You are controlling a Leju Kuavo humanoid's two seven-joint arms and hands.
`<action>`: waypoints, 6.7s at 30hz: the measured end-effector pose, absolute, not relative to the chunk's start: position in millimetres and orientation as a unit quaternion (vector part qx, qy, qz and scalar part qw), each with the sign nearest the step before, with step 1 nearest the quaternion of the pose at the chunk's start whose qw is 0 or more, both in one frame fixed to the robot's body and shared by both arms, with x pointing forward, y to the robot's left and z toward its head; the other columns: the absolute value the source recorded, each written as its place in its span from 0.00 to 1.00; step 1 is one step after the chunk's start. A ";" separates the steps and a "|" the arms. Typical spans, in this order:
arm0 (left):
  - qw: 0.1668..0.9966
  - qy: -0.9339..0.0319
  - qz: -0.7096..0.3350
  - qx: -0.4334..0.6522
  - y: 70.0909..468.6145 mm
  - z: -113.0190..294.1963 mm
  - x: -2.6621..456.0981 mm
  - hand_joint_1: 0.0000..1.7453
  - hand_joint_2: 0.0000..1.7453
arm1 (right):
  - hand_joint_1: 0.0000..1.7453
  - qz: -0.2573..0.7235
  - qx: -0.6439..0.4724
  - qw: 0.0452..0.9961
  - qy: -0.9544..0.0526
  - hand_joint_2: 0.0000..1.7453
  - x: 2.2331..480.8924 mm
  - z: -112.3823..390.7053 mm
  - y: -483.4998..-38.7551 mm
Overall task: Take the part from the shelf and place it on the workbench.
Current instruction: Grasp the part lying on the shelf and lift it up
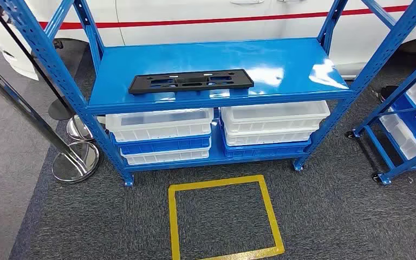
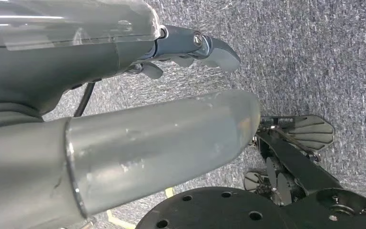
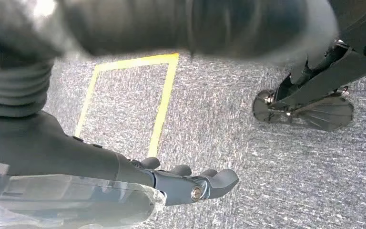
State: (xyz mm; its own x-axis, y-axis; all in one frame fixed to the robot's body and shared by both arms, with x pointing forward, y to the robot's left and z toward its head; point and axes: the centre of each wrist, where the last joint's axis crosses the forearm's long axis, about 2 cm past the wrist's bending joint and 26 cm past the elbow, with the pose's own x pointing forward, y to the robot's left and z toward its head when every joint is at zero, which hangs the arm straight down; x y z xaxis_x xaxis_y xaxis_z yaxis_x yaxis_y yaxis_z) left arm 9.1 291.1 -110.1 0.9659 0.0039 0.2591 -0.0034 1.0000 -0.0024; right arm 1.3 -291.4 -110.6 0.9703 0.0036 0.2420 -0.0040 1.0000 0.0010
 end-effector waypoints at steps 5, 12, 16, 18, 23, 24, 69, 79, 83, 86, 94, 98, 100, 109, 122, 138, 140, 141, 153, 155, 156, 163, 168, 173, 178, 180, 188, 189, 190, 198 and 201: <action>0.974 -0.227 0.002 0.000 292.2 -97.2 78.7 0.00 0.50 | 0.00 0.001 0.001 1.000 -0.028 1.00 -66.8 -111.7 -291.0; 0.941 -0.337 0.002 0.001 293.0 -68.0 159.9 0.00 1.00 | 0.00 0.002 0.000 0.996 0.092 1.00 -156.9 -96.9 -292.4; 0.928 -0.373 -0.006 0.007 293.0 -57.0 181.3 0.00 1.00 | 0.00 0.002 -0.003 0.993 0.119 1.00 -173.9 -91.9 -292.7; 0.919 -0.393 -0.010 0.015 294.4 -50.7 194.3 0.00 1.00 | 0.00 0.005 -0.006 0.992 0.126 1.00 -178.6 -90.3 -292.1; 0.912 -0.409 -0.021 0.034 296.8 -48.7 199.1 0.00 1.00 | 0.00 0.009 -0.008 0.993 0.115 1.00 -172.1 -92.0 -285.4; 0.911 -0.410 -0.024 0.036 296.4 -49.2 198.4 0.00 1.00 | 0.00 0.010 -0.008 0.994 0.110 1.00 -168.0 -93.2 -283.3; 0.951 -0.297 -0.017 0.089 277.7 -109.6 49.1 0.00 0.00 | 0.00 0.065 -0.067 0.951 -0.294 1.00 48.5 -107.9 -239.8; 0.955 -0.288 0.016 0.070 267.8 -110.3 44.4 0.00 0.00 | 0.00 0.037 -0.084 0.937 -0.337 0.25 84.4 -102.6 -246.0; 0.955 -0.291 0.006 0.056 261.7 -109.4 49.7 0.00 0.00 | 0.00 0.041 -0.116 0.918 -0.378 1.00 114.5 -95.3 -244.8; 0.955 -0.295 -0.011 0.042 260.1 -108.9 53.5 0.00 0.00 | 0.00 0.072 -0.123 0.881 -0.451 1.00 148.9 -84.9 -242.7; 0.961 -0.271 -0.050 0.024 256.5 -107.8 60.9 0.00 0.00 | 0.00 0.118 -0.240 0.734 -0.624 1.00 266.3 -23.5 -237.3; 0.962 -0.268 -0.051 0.025 256.5 -106.6 68.2 0.00 0.00 | 0.00 0.223 -0.335 0.553 -0.729 1.00 356.7 65.5 -208.6; 0.962 -0.269 -0.052 0.025 256.5 -106.5 69.0 0.00 0.00 | 0.00 0.268 -0.332 0.483 -0.765 1.00 374.1 93.2 -190.3; 0.962 -0.268 -0.053 0.024 254.7 -106.4 68.6 0.00 0.00 | 0.00 0.334 -0.312 0.386 -0.801 1.00 381.0 118.9 -160.7; 0.963 -0.264 -0.058 0.013 252.4 -106.2 69.5 0.00 0.00 | 0.00 0.452 -0.427 0.230 -0.749 1.00 377.7 148.8 -142.9; 0.956 -0.281 -0.079 -0.023 248.9 -101.5 93.8 0.00 0.00 | 0.00 0.485 -0.468 0.152 -0.723 1.00 370.0 160.0 -106.2; 0.955 -0.284 -0.080 -0.024 249.2 -101.0 96.3 0.00 0.00 | 0.00 0.486 -0.468 0.150 -0.723 1.00 370.3 159.9 -106.2; 0.955 -0.285 -0.081 -0.024 249.1 -100.7 97.7 0.00 0.00 | 0.00 0.487 -0.467 0.150 -0.723 1.00 370.3 159.8 -106.0; 0.953 -0.289 -0.091 -0.026 249.0 -100.1 100.2 0.00 0.00 | 0.00 0.493 -0.464 0.154 -0.720 1.00 367.3 154.0 -106.2; 0.952 -0.291 -0.092 -0.026 249.4 -99.8 101.6 0.00 0.00 | 0.00 0.493 -0.464 0.154 -0.720 1.00 367.5 154.0 -106.3; 0.952 -0.292 -0.093 -0.026 249.5 -99.7 102.3 0.00 0.00 | 0.00 0.494 -0.463 0.154 -0.720 1.00 367.6 154.1 -106.3; 0.950 -0.295 -0.102 -0.027 249.1 -99.4 103.5 0.00 0.00 | 0.00 0.494 -0.460 0.156 -0.721 1.00 367.9 153.2 -108.1; 0.950 -0.294 -0.104 -0.028 249.3 -99.5 102.8 0.00 0.00 | 0.00 0.499 -0.457 0.164 -0.718 1.00 365.0 146.9 -110.0; 0.949 -0.295 -0.108 -0.029 249.1 -99.2 104.3 0.00 0.00 | 0.00 0.496 -0.459 0.167 -0.718 1.00 366.8 148.0 -111.8; 0.948 -0.297 -0.113 -0.028 249.2 -98.8 106.2 0.00 0.00 | 0.00 0.494 -0.460 0.170 -0.718 1.00 367.6 148.6 -112.7; 0.948 -0.296 -0.115 -0.029 249.0 -98.8 105.7 0.00 0.00 | 0.00 0.495 -0.460 0.171 -0.718 1.00 367.2 147.9 -112.9; 0.947 -0.295 -0.120 -0.028 249.7 -98.9 105.8 0.00 0.00 | 0.00 0.494 -0.460 0.175 -0.717 1.00 366.3 146.3 -113.8; 0.947 -0.295 -0.120 -0.028 249.8 -98.8 106.0 0.00 0.00 | 0.00 0.494 -0.460 0.175 -0.717 1.00 366.3 146.4 -113.8; 0.947 -0.295 -0.121 -0.028 249.8 -98.9 105.8 0.00 0.00 | 0.00 0.493 -0.460 0.176 -0.717 1.00 366.1 146.5 -113.9; 0.947 -0.294 -0.123 -0.030 249.5 -99.1 104.9 0.00 0.00 | 0.00 0.492 -0.462 0.182 -0.716 1.00 364.6 143.5 -116.7; 0.947 -0.294 -0.124 -0.030 249.1 -99.1 104.9 0.00 0.00 | 0.00 0.491 -0.463 0.183 -0.715 1.00 365.1 143.5 -118.0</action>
